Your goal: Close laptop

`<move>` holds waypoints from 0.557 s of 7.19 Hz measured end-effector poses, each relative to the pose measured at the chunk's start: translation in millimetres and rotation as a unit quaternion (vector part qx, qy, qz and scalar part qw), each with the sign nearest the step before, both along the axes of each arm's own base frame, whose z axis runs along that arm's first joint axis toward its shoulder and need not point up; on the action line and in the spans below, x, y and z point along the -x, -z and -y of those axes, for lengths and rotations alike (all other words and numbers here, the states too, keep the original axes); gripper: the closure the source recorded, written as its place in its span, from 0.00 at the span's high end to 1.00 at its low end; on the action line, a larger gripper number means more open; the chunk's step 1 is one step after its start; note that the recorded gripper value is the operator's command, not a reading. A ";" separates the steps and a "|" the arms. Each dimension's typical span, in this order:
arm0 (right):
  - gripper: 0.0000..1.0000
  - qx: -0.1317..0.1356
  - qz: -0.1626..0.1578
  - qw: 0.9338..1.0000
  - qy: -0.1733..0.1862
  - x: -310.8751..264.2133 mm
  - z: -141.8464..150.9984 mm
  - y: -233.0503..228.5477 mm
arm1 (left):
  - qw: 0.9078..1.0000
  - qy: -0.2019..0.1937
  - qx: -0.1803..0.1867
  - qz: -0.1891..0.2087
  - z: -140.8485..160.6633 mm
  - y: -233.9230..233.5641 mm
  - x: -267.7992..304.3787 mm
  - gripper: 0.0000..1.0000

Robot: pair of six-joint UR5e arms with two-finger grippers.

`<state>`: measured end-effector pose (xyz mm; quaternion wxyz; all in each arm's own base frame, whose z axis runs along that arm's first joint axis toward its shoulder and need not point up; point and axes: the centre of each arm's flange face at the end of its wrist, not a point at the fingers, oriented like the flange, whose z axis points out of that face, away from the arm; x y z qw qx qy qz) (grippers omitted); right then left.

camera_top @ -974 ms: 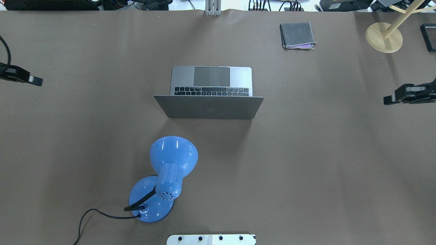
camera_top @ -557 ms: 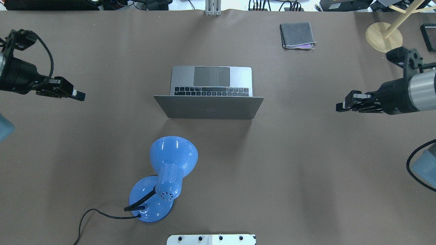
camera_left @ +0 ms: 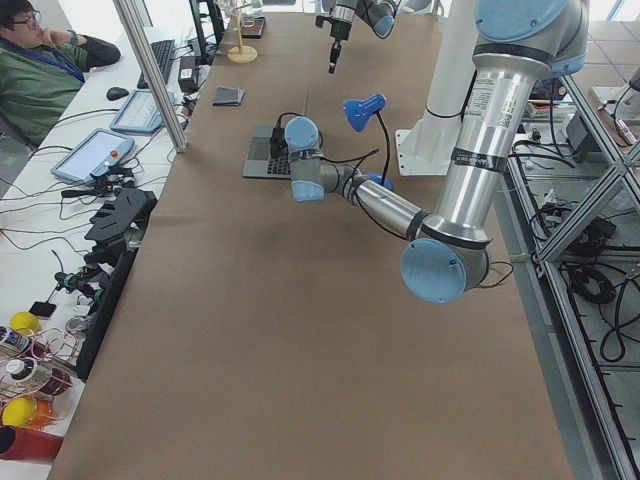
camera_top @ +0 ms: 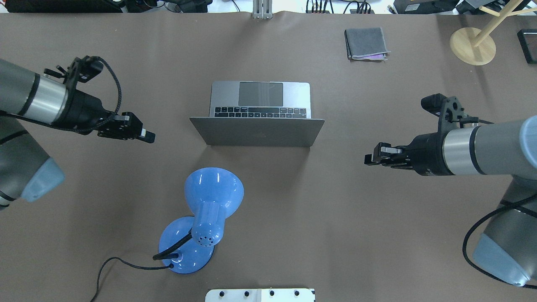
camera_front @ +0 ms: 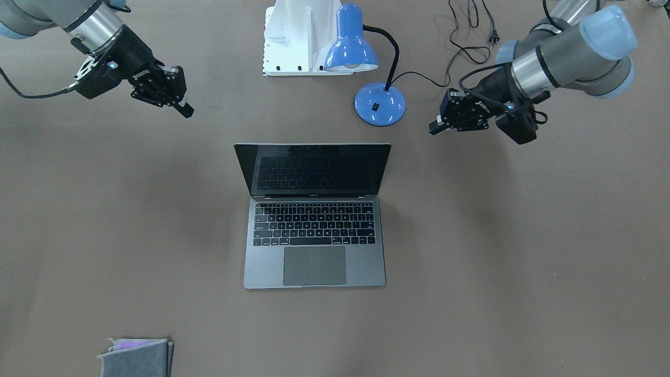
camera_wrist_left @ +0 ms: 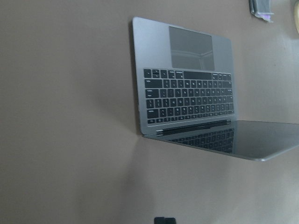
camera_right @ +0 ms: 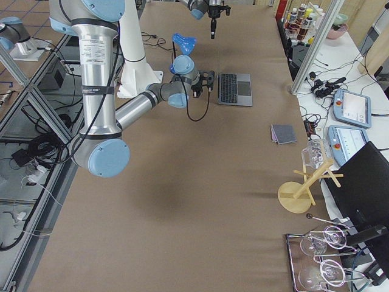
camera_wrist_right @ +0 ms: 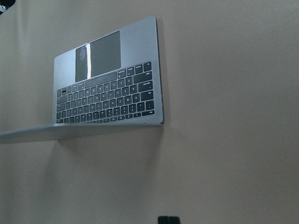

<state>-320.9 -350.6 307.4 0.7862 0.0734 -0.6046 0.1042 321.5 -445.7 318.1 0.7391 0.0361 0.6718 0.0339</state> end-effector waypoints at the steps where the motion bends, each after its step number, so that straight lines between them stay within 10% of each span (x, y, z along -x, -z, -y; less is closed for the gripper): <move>1: 0.00 -0.002 0.006 1.000 -0.005 15.6 -5.1 13.9 | 1.000 0.004 0.003 -0.006 -12.2 11.8 -23.1 0.00; 4: 0.00 0.002 -0.001 1.000 -0.025 57.8 -3.0 58.4 | 1.000 0.009 0.004 -0.015 -23.5 28.3 -50.2 0.00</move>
